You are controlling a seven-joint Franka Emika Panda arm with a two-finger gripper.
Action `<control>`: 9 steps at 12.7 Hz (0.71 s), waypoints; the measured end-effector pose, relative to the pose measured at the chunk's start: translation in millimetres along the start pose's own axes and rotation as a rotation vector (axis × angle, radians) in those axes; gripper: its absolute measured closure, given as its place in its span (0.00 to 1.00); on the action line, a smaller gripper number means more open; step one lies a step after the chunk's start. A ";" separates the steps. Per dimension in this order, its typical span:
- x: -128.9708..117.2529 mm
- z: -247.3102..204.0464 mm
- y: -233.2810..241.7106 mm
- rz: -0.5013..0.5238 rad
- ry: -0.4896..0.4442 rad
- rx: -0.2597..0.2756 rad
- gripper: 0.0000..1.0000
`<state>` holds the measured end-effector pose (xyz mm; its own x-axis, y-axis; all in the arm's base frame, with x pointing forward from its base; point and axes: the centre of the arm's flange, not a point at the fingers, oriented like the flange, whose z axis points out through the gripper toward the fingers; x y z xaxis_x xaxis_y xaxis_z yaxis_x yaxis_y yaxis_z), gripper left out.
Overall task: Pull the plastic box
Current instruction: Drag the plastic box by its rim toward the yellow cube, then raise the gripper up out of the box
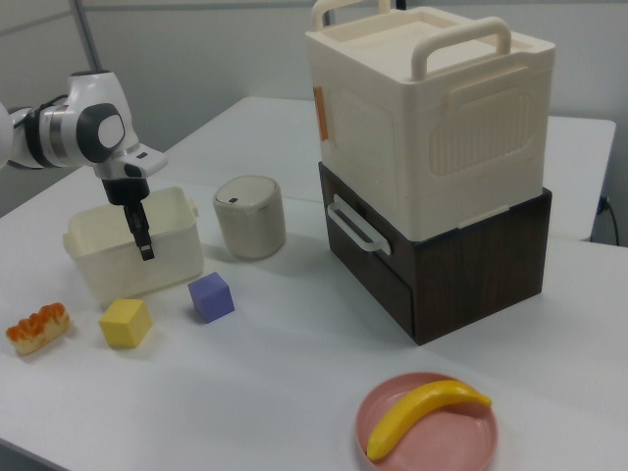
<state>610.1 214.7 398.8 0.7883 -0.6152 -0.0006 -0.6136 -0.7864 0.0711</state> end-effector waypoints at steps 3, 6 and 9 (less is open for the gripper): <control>-0.3 1.8 1.3 -0.011 -0.004 -0.008 0.39; -0.9 -2.2 3.2 -0.031 -0.005 -0.011 0.04; -3.5 -26.6 9.9 -0.047 0.007 0.003 0.00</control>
<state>602.5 210.5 426.1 0.8167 -0.5771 0.0027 -0.5759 -0.8147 0.0679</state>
